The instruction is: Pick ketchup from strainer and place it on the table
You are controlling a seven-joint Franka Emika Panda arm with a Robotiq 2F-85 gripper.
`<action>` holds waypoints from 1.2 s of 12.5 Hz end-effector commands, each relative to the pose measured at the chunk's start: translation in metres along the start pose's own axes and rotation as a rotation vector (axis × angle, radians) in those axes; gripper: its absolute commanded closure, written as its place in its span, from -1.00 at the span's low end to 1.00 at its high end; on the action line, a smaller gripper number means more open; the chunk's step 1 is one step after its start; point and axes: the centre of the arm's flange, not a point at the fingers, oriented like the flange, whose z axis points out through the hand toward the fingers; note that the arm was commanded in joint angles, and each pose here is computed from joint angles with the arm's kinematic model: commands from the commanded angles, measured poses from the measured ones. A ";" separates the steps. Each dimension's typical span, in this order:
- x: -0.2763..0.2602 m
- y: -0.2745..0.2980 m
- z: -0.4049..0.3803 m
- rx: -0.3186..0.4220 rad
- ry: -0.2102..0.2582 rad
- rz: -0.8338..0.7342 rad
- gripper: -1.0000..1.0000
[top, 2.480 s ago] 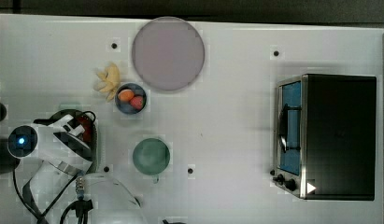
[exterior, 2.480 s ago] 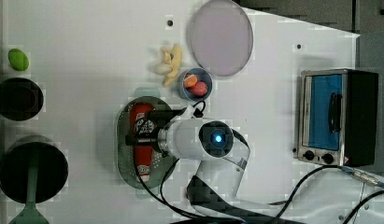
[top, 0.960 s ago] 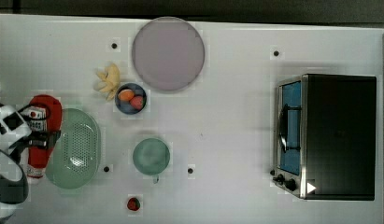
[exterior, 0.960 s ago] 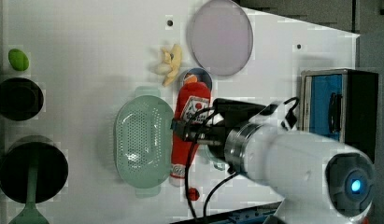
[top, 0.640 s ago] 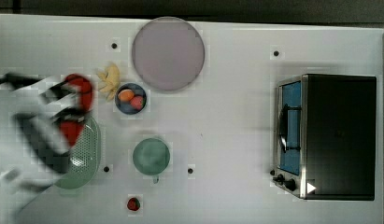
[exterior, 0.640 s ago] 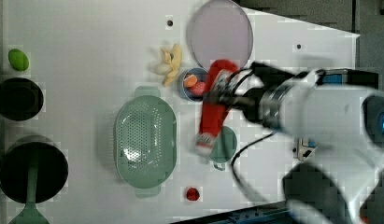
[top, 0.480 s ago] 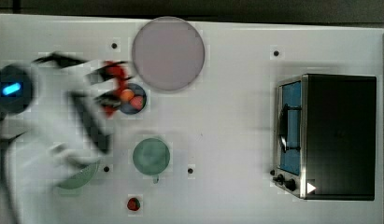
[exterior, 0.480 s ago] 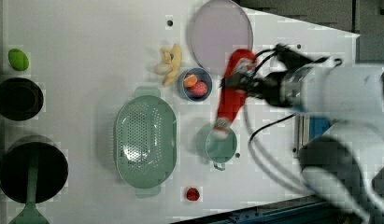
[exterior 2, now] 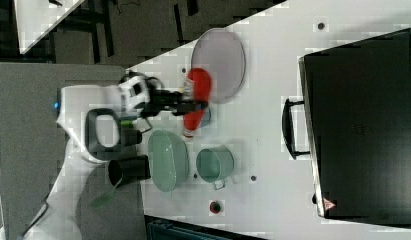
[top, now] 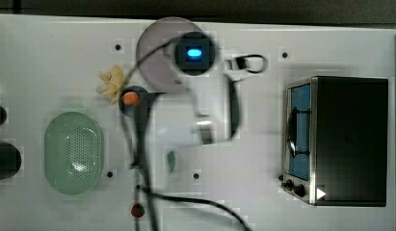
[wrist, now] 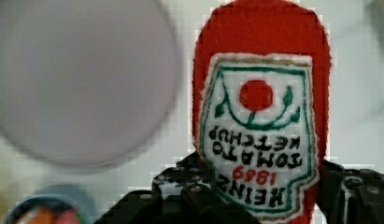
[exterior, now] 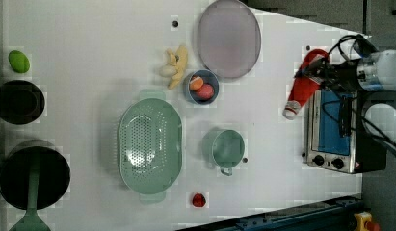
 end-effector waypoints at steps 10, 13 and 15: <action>-0.075 0.034 0.114 0.017 -0.063 -0.202 -0.21; -0.082 0.034 0.143 0.030 -0.102 -0.202 -0.46; -0.081 0.033 0.148 0.047 -0.090 -0.199 -0.90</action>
